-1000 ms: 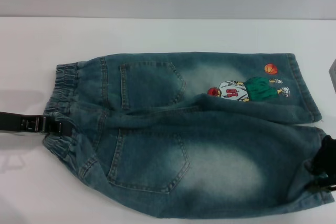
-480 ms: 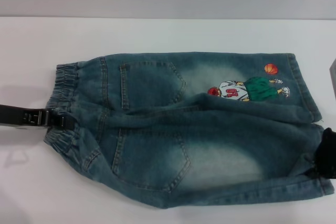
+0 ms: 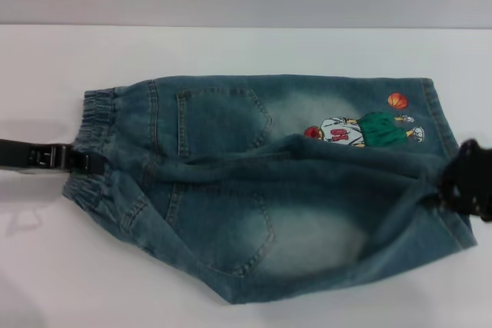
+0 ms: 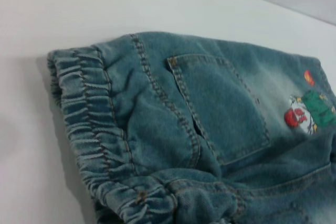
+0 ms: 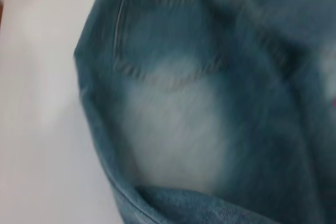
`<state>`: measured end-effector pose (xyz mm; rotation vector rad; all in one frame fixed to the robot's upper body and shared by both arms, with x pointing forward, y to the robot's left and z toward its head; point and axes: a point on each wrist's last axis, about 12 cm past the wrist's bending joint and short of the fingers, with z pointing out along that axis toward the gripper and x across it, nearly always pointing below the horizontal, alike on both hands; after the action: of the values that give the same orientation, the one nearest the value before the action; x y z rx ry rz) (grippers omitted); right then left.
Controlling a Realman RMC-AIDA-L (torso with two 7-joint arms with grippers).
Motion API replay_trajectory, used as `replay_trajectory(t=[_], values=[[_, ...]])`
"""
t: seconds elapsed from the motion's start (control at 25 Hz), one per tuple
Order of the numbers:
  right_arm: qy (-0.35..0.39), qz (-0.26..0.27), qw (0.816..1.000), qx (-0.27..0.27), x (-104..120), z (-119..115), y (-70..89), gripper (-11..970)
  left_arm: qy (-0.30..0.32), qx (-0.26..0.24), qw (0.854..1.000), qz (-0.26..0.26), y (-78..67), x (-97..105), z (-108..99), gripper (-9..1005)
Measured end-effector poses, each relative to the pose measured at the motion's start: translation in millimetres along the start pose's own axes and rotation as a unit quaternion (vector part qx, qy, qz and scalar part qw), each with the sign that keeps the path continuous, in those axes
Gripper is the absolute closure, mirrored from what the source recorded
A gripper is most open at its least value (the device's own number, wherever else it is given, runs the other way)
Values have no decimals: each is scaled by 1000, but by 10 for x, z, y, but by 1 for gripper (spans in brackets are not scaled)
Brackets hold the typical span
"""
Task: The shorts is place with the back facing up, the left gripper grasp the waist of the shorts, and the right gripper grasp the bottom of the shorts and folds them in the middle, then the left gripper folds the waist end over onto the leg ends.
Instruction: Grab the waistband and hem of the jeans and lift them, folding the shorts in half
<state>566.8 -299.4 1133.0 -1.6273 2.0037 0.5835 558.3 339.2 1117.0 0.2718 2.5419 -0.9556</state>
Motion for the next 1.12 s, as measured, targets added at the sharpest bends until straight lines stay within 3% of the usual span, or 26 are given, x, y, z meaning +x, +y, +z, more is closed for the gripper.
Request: replay_trajectory(t=[0.24,0.32,0.48,1.12], values=[[-104,-4,993,59,79,-161,-9,926,-42,-2,999,-14,63,-48,-125,912],[-159,-4,982,105,129,-244,-12,924,-61,-2,998,-21,94,-52,-174,912],[-193,10,971,139,189,-278,-29,920,-91,0,995,-29,125,-58,-240,911],[-233,76,935,256,393,-142,-200,904,-163,3,986,-37,137,-167,-239,908]])
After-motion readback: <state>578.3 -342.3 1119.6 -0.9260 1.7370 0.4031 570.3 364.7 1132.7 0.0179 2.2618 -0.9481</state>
